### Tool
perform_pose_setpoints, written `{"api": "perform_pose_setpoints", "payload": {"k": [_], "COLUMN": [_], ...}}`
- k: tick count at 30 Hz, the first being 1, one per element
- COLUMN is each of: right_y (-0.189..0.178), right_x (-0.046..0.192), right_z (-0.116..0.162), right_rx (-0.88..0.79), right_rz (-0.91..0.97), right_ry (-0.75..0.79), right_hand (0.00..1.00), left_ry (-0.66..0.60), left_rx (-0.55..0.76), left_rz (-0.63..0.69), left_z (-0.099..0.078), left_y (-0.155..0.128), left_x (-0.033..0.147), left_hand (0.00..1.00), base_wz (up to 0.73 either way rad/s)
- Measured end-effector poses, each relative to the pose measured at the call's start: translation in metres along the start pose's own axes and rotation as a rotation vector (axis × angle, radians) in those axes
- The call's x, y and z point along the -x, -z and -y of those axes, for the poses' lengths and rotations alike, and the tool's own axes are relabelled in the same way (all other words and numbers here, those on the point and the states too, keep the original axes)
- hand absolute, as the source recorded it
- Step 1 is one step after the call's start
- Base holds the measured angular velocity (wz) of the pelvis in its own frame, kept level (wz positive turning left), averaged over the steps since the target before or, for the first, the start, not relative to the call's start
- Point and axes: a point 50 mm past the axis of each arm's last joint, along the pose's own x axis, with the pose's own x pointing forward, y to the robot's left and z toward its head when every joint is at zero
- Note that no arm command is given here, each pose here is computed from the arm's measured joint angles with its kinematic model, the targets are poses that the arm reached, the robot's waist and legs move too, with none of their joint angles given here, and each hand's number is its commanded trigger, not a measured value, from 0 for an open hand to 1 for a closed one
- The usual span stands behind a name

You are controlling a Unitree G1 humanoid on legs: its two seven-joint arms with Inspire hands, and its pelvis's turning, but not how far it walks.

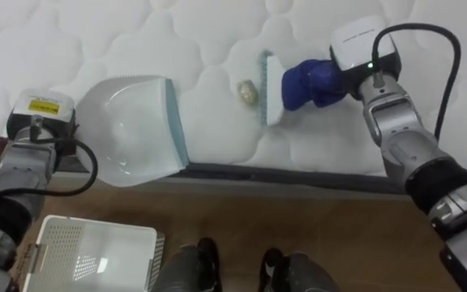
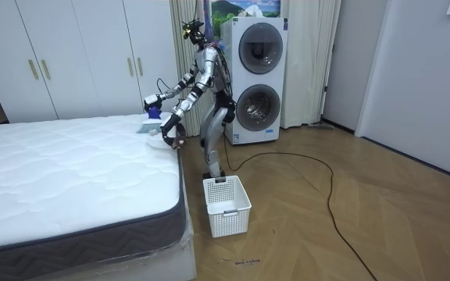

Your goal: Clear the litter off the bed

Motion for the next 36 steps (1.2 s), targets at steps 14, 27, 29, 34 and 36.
{"api": "perform_pose_setpoints", "payload": {"k": [14, 27, 29, 34, 36], "right_y": [-0.066, -0.091, -0.094, -0.097, -0.098], "right_x": [0.012, 0.018, 0.018, 0.019, 0.019], "right_z": [0.021, 0.021, 0.021, 0.021, 0.021], "right_rx": [-0.145, -0.201, -0.209, -0.23, -0.251], "right_rz": [0.264, 0.394, 0.403, 0.424, 0.425], "right_ry": [0.021, -0.055, -0.062, -0.093, -0.109], "right_hand": [1.0, 1.0, 1.0, 1.0, 1.0], "left_ry": [0.033, 0.057, 0.071, 0.08, 0.076], "left_rx": [0.002, 0.031, 0.029, 0.03, 0.032], "left_rz": [-0.004, 0.036, 0.035, 0.036, 0.035], "left_z": [0.009, 0.019, 0.022, 0.027, 0.028], "left_y": [-0.002, -0.014, -0.013, -0.014, -0.015], "left_x": [0.001, 0.002, 0.002, 0.003, 0.003], "left_hand": [1.0, 1.0, 1.0, 1.0, 1.0], "base_wz": [-0.02, 0.02, 0.0, 0.0, 0.0]}}
